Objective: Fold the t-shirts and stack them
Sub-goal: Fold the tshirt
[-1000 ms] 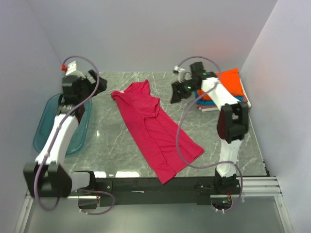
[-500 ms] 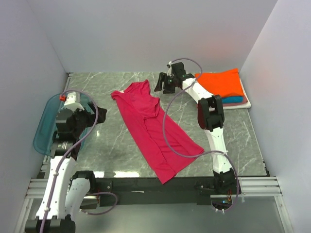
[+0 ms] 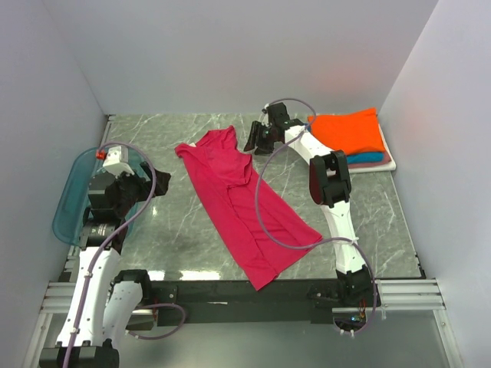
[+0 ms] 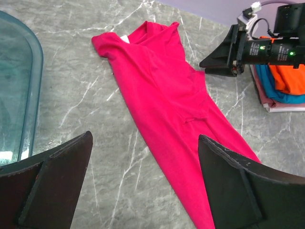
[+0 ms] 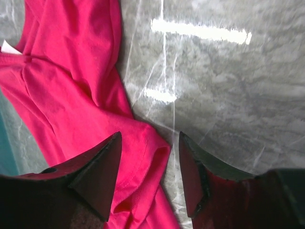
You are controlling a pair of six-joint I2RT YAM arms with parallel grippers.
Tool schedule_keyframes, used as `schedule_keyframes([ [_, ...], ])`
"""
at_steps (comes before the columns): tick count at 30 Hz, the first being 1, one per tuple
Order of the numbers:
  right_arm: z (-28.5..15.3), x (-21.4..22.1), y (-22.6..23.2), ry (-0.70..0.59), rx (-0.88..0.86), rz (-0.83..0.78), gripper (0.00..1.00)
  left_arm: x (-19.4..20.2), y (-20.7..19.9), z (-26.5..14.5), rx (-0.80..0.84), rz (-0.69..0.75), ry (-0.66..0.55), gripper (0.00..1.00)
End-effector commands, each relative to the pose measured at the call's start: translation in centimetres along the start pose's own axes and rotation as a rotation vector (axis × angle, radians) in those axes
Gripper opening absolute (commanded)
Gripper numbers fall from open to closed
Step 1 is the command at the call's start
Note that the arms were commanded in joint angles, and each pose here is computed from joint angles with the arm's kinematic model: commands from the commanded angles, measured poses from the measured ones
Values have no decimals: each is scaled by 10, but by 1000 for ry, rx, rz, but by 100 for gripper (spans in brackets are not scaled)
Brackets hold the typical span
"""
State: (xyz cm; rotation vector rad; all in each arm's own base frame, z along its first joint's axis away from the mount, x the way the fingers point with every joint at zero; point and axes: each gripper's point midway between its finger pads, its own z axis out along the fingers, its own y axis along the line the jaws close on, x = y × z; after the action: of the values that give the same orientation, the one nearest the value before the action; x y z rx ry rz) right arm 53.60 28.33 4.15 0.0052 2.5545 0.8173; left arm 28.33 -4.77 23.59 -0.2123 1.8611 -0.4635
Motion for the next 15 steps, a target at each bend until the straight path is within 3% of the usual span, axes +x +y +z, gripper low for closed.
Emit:
schedule_keyframes([
  [1, 4, 14, 2, 48, -5, 8, 57, -7, -9, -4, 45, 36, -31, 97],
  [6, 2, 16, 0, 52, 3, 3, 52, -8, -9, -5, 47, 35, -33, 98],
  [15, 7, 18, 5, 74, -34, 16, 32, -8, -8, -6, 41, 36, -35, 98],
])
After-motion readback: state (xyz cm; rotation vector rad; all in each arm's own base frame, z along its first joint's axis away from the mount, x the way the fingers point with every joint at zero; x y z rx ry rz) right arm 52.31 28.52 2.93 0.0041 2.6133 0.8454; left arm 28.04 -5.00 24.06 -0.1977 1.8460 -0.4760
